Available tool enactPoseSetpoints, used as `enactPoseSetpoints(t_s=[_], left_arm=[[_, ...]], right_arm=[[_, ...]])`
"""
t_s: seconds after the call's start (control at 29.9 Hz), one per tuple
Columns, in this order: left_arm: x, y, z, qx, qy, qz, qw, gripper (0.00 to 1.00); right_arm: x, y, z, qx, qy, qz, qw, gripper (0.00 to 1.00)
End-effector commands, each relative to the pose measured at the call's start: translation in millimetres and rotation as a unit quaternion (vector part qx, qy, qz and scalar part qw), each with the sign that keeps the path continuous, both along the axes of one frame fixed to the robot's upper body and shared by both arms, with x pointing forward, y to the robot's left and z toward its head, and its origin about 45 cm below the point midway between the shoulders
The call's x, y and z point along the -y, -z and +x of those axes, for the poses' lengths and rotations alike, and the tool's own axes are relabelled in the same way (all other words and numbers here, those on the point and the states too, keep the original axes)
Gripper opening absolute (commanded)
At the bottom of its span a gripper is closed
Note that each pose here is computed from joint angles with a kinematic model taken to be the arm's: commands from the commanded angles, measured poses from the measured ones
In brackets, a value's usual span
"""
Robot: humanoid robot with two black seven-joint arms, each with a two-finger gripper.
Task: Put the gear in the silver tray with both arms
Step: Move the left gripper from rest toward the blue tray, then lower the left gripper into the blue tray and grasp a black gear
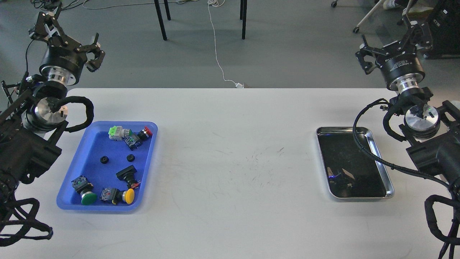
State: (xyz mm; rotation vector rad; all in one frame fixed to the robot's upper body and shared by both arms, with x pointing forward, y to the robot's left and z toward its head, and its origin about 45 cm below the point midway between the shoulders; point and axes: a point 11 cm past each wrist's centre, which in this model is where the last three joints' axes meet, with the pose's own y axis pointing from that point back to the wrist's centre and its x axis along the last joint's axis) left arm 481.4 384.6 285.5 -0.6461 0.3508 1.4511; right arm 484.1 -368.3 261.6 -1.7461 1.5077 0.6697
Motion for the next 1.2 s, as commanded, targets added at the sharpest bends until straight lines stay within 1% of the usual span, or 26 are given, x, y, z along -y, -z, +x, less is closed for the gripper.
enactPoseSetpoints(t_s=[0.0, 0.13, 0.2, 0.3, 0.4, 0.5, 0.6, 0.67, 0.7, 0.8, 1.04, 1.17], left_arm=[[3.6, -7.2, -11.0, 0.001, 0.037, 0.043, 0.998, 0.98], [9.0, -26.1, -27.9, 0.001, 0.098, 0.127, 0.987, 0.98], [11.6, -28.9, -37.7, -0.005, 0.124, 0.172, 0.977, 0.97], [17.8, -42.7, -51.3, 0.008, 0.158, 0.257, 0.953, 0.97], [24.2, -48.9, -69.4, 0.017, 0.192, 0.349, 0.917, 0.97], [21.9, -39.7, -88.3, 0.008, 0.213, 0.417, 0.884, 0.97], [13.6, -28.6, -97.9, -0.006, 0.222, 0.474, 0.852, 0.97], [8.1, -24.7, -101.4, -0.008, 0.226, 0.535, 0.814, 0.92], [5.9, -24.0, -102.3, -0.009, 0.226, 0.555, 0.801, 0.90], [-2.3, -11.9, -108.6, -0.017, 0.235, 0.642, 0.729, 0.89], [-15.2, 44.6, -134.5, -0.043, 0.283, 0.768, 0.573, 0.89], [-18.2, 82.0, -152.6, -0.027, 0.305, 0.832, 0.462, 0.89]], right_arm=[[1.4, -4.0, 1.0, 0.003, -0.001, -0.004, 1.000, 1.00], [3.0, -2.4, -0.3, 0.003, 0.002, -0.006, 1.000, 1.00], [3.0, 1.2, -2.1, 0.000, 0.002, -0.006, 1.000, 1.00], [1.2, 0.9, -2.6, 0.001, -0.001, -0.003, 1.000, 1.00], [-7.8, 1.9, -6.7, 0.007, -0.015, 0.005, 1.000, 1.00], [-17.6, -5.8, -9.2, 0.021, -0.034, 0.008, 0.999, 1.00], [-25.6, -8.1, -11.1, 0.028, -0.044, 0.014, 0.999, 1.00], [-27.4, -9.8, -11.5, 0.033, -0.046, 0.018, 0.998, 1.00], [-27.8, -9.9, -11.4, 0.033, -0.046, 0.019, 0.998, 1.00], [-28.6, -10.4, -11.0, 0.034, -0.046, 0.020, 0.998, 1.00], [-13.7, -13.6, -11.6, 0.038, -0.027, 0.023, 0.999, 1.00], [-9.5, -15.2, -12.0, 0.038, -0.024, 0.020, 0.999, 1.00]])
